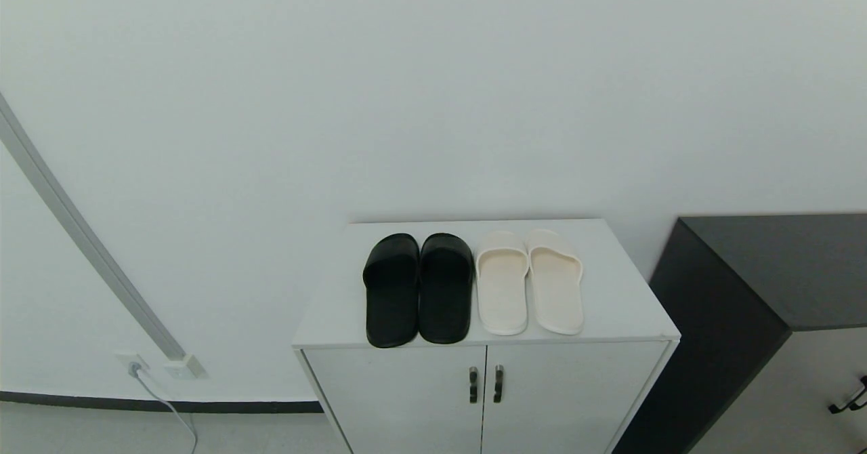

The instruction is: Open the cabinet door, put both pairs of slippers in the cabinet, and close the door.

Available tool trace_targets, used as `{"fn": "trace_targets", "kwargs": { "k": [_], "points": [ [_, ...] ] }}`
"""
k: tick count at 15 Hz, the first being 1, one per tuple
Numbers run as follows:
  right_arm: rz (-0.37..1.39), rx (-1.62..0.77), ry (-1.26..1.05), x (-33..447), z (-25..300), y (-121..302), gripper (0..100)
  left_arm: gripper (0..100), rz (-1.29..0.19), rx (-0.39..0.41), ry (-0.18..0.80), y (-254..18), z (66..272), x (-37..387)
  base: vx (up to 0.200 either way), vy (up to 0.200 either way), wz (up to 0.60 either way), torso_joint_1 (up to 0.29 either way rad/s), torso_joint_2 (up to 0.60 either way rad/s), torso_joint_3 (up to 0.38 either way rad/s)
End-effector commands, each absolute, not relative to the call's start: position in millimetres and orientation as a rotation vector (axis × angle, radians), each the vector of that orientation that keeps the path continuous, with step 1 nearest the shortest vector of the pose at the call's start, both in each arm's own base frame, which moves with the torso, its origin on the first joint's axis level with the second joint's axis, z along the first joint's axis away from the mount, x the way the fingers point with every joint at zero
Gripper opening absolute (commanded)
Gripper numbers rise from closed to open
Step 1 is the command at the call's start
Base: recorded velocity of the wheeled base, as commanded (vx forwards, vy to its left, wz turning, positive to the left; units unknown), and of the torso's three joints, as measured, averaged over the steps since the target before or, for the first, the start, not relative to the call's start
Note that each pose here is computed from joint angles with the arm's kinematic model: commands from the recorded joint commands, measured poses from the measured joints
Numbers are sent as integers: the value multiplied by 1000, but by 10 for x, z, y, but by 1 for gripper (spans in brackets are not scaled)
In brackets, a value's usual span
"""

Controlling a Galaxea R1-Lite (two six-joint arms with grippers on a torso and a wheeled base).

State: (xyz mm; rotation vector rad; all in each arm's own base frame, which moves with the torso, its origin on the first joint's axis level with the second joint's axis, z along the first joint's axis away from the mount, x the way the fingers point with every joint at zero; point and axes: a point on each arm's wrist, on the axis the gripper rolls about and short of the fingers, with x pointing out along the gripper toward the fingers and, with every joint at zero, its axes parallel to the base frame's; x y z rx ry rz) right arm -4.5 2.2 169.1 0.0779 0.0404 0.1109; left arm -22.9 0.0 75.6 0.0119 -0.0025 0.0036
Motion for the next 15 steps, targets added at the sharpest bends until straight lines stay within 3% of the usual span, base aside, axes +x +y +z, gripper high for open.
{"fn": "trace_targets", "kwargs": {
  "k": [1, 9, 15],
  "points": [
    [290, 105, 307, 721, 1808, 151, 100, 0, 5, 12, -2, 0, 756, -228, 0, 0, 0, 0, 0, 0],
    [322, 163, 397, 1335, 1828, 1156, 100, 0, 3, 11, -2, 0, 756, -228, 0, 0, 0, 0, 0, 0],
    [157, 117, 332, 2083, 1380, 2024, 100, 0, 3, 8, -2, 0, 756, -228, 0, 0, 0, 0, 0, 0]
  ]
}}
